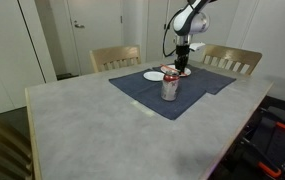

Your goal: Take the straw from the white plate and put it in the can

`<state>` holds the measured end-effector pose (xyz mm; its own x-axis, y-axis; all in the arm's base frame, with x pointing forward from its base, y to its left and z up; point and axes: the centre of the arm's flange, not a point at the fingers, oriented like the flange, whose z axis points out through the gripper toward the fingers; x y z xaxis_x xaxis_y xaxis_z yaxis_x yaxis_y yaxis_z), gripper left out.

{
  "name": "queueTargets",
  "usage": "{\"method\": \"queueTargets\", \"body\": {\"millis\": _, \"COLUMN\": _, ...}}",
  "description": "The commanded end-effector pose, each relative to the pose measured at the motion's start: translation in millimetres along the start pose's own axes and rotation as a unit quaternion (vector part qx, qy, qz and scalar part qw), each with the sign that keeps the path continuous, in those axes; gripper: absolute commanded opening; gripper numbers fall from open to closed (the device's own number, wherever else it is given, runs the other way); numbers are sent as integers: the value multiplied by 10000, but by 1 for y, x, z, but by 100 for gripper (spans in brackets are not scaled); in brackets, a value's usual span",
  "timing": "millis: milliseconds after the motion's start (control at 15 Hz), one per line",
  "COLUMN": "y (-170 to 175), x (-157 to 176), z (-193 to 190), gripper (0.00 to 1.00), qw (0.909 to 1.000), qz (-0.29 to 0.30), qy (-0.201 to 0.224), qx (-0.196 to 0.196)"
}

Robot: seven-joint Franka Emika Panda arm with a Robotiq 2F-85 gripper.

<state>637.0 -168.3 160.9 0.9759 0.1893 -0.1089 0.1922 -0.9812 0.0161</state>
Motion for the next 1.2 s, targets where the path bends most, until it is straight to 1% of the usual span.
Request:
{"method": "queueTargets", "body": {"millis": 0, "y": -2, "x": -10, "z": 1, "gripper": 15, "qw": 9998, "qz": 118, "qy": -100, "qx": 99}}
{"method": "queueTargets", "body": {"millis": 67, "y": -3, "x": -10, "z": -1, "gripper": 7, "qw": 9997, "qz": 150, "qy": -141, "qx": 97}}
{"method": "queueTargets", "body": {"millis": 133, "y": -3, "x": -11, "z": -5, "gripper": 2, "qw": 9994, "qz": 221, "qy": -264, "qx": 91}}
{"method": "queueTargets", "body": {"millis": 200, "y": -4, "x": -13, "z": -10, "gripper": 0, "qw": 9990, "qz": 268, "qy": -336, "qx": 94}}
{"method": "queueTargets", "body": {"millis": 400, "y": -8, "x": -18, "z": -32, "gripper": 2, "qw": 9970, "qz": 423, "qy": -651, "qx": 66}}
{"method": "queueTargets", "body": {"millis": 533, "y": -15, "x": -21, "z": -55, "gripper": 2, "qw": 9954, "qz": 452, "qy": -838, "qx": -46}}
{"method": "queueTargets", "body": {"millis": 733, "y": -35, "x": -23, "z": -102, "gripper": 2, "qw": 9926, "qz": 428, "qy": -1097, "qx": -281}}
{"method": "queueTargets", "body": {"millis": 933, "y": -74, "x": -24, "z": -148, "gripper": 2, "qw": 9909, "qz": 166, "qy": -1204, "qx": -574}}
{"method": "queueTargets", "body": {"millis": 1133, "y": -118, "x": -25, "z": -183, "gripper": 2, "qw": 9877, "qz": -126, "qy": -1326, "qx": -816}}
